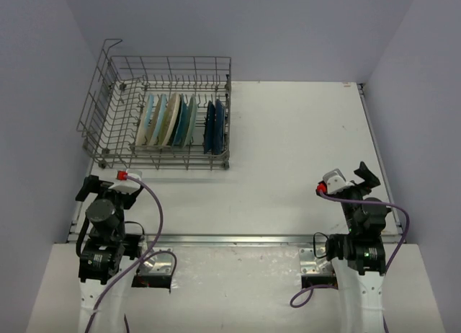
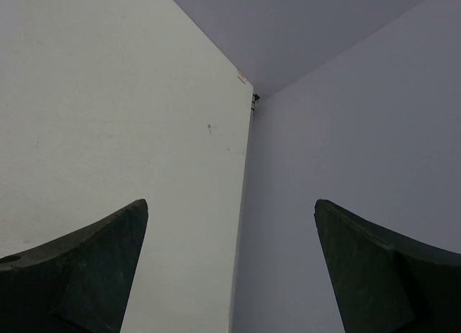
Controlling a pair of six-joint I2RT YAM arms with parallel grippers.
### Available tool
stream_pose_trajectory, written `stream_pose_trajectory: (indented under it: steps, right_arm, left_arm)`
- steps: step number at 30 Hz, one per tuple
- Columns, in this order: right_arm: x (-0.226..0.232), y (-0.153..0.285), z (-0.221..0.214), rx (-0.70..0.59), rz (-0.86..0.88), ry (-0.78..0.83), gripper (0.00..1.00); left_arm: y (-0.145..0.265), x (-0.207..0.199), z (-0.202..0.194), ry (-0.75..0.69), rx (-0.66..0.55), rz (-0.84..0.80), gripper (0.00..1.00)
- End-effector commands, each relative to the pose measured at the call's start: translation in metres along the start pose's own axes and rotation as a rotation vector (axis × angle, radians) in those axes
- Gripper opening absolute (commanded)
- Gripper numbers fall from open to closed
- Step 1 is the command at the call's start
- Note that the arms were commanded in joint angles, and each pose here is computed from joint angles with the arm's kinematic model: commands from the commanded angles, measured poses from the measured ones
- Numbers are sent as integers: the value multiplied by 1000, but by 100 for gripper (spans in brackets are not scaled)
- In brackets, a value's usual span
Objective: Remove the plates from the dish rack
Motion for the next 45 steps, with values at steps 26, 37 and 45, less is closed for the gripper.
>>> stream_pose_trajectory:
  steps: [26, 37, 45]
  right_arm:
    - [-3, -58, 62, 411, 307, -743, 99]
    - [12, -60, 49, 472, 310, -823, 99]
    - [14, -58, 46, 468, 304, -816, 99]
  left_arm:
    - [-55, 58, 185, 474, 1, -540, 74]
    - [-118, 32, 168, 474, 188, -432, 45]
    - [-150, 29, 175, 469, 205, -387, 40]
Point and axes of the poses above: each gripper's point midway between its finger pads, its own y axis back along the fingers, its own x axis along the line the jaws close on, z = x × y, the point moved 5 cm from there along y, back along the fingers, and after that the axes turned 10 degrees about -y, right-handed, at the moved point
